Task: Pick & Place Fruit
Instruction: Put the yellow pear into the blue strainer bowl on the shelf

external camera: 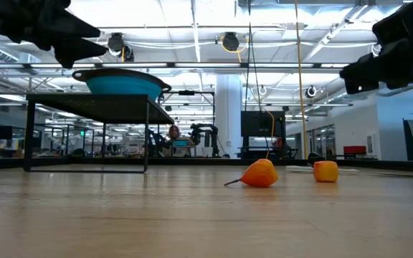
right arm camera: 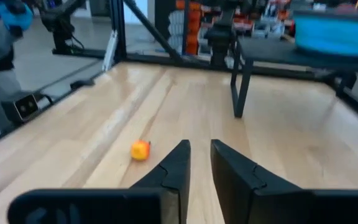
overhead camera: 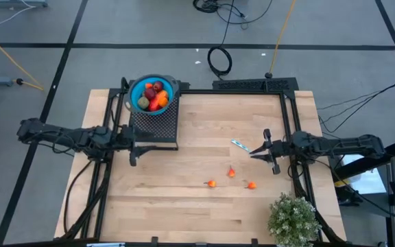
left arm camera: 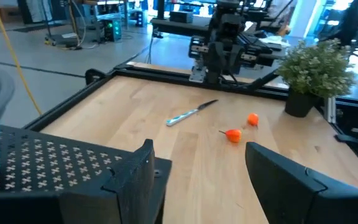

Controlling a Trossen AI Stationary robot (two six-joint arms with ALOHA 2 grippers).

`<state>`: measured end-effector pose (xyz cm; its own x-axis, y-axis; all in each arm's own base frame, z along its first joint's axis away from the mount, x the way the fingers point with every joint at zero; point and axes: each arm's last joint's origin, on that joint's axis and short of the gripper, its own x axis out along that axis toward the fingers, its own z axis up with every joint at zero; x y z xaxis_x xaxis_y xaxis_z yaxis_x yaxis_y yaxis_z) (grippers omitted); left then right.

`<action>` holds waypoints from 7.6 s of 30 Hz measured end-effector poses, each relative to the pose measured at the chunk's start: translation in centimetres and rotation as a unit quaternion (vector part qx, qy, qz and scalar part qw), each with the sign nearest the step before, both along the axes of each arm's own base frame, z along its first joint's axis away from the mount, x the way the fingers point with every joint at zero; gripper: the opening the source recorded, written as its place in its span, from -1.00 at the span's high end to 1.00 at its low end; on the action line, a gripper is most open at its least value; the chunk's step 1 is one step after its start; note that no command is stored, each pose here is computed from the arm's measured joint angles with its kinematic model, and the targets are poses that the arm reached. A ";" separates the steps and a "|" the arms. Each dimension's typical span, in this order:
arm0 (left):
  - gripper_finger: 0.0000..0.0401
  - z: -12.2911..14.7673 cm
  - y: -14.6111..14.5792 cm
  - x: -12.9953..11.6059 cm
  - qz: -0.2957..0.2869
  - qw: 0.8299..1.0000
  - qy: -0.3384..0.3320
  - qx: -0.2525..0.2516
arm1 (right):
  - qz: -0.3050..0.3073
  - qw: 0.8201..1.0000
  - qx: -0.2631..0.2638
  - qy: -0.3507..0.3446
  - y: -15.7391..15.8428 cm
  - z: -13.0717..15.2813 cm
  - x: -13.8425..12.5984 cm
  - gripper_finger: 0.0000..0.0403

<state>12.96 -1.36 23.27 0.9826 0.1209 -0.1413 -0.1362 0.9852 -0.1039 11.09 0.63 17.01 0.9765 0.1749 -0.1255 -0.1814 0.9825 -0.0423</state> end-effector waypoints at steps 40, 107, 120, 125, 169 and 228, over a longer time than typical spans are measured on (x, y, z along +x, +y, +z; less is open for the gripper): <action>-0.25 -2.6 -1.0 -2.2 -0.063 0.998 -0.022 0.013 | 0.064 0.971 -0.142 0.179 6.9 1.1 6.7 0.63; -0.25 -2.5 -1.2 -2.2 -0.069 0.997 -0.029 0.015 | 0.183 0.867 -0.294 0.358 4.5 -3.5 14.2 -0.27; -0.25 -2.5 -1.2 -2.2 -0.069 0.997 -0.029 0.016 | 0.176 0.864 -0.281 0.379 3.5 -4.1 14.4 -0.07; -0.25 -2.5 -1.2 -2.2 -0.069 0.997 -0.029 0.016 | 0.168 0.864 -0.285 0.380 3.4 -4.1 14.4 0.11; -0.25 -2.4 -1.2 -2.2 -0.070 0.997 -0.032 0.013 | 0.327 0.936 0.088 0.098 3.0 7.1 13.8 0.58; -0.25 -2.4 -1.2 -2.2 -0.084 0.996 -0.032 0.012 | 0.294 0.947 0.098 0.087 2.7 7.3 14.1 0.58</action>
